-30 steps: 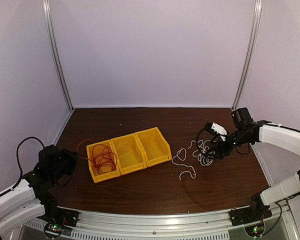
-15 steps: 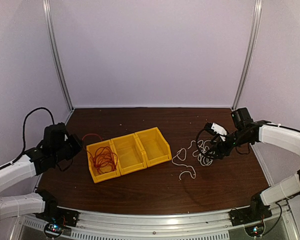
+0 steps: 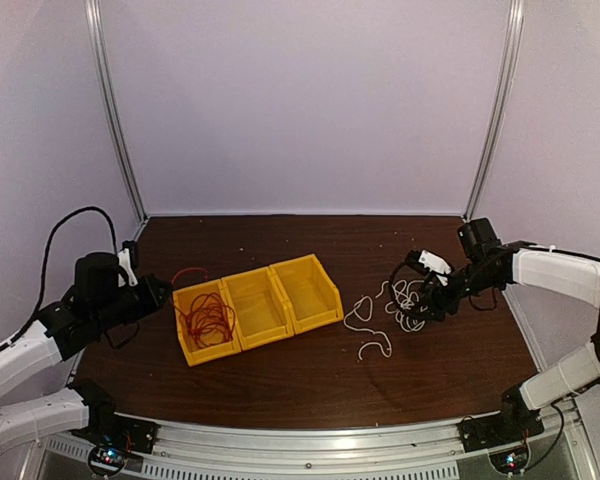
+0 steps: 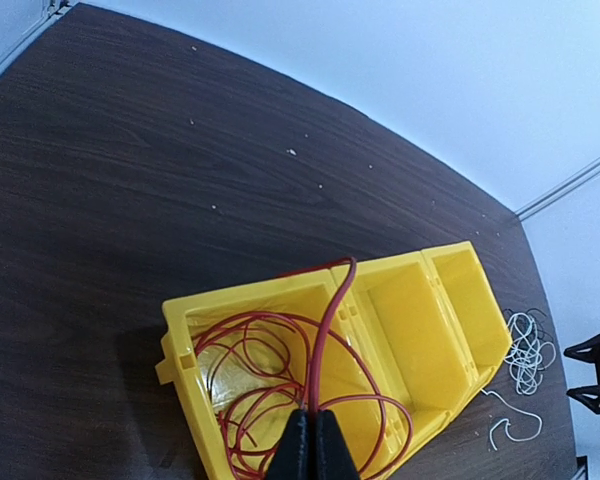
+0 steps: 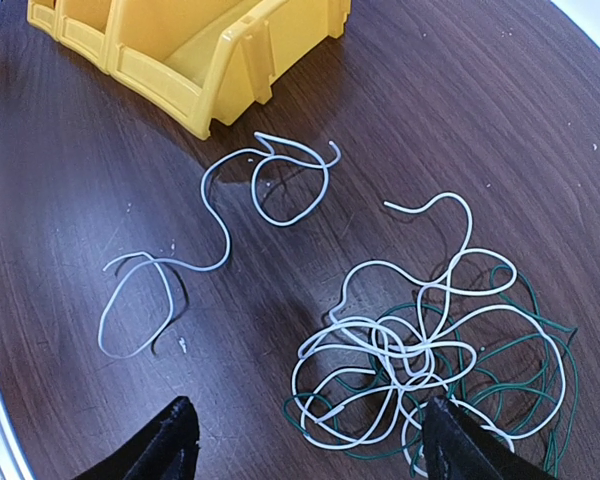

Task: Untangle the cables
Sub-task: Adjust the untangled cable in the bin.

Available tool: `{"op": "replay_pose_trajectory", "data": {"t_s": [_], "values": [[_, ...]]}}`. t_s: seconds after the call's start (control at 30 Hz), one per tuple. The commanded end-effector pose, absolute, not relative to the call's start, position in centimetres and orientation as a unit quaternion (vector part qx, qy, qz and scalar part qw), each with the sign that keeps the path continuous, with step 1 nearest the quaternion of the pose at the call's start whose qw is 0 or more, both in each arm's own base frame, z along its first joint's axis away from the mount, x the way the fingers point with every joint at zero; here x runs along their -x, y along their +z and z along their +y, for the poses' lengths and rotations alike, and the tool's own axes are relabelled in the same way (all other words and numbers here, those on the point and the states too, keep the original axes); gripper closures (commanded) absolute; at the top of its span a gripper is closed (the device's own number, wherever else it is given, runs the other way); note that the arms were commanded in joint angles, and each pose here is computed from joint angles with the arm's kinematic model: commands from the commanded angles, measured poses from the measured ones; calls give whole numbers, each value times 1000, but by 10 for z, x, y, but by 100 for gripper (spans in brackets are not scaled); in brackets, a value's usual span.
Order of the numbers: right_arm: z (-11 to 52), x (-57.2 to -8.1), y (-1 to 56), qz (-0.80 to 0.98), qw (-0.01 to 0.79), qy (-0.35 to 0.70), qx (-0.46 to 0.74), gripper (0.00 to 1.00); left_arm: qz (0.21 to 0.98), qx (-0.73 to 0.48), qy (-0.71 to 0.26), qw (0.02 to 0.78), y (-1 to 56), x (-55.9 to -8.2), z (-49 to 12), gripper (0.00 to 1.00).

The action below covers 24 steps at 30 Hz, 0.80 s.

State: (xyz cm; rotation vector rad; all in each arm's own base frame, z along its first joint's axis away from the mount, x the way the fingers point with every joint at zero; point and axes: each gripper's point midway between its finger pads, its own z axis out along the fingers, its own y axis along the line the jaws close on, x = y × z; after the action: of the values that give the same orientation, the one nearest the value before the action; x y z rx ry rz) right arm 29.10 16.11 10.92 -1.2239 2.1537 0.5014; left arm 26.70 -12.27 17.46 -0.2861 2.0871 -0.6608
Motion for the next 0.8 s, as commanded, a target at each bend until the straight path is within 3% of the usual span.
{"op": "replay_pose_trajectory", "data": {"t_s": [0.0,0.2,0.43,0.57,0.77], "values": [[161,-290,107,811,300,180,469,22,844,84,-276,453,185,-265,-132,100],[160,-291,108,810,303,176,470,22,879,92,-253,394,158,-253,-131,100],[161,-291,105,810,298,173,475,22,777,36,-307,548,242,-244,-138,100],[162,-289,104,809,295,174,478,22,756,46,-290,585,264,-247,-126,100],[162,-289,105,808,297,172,478,22,829,52,-260,493,223,-249,-134,100]]}}
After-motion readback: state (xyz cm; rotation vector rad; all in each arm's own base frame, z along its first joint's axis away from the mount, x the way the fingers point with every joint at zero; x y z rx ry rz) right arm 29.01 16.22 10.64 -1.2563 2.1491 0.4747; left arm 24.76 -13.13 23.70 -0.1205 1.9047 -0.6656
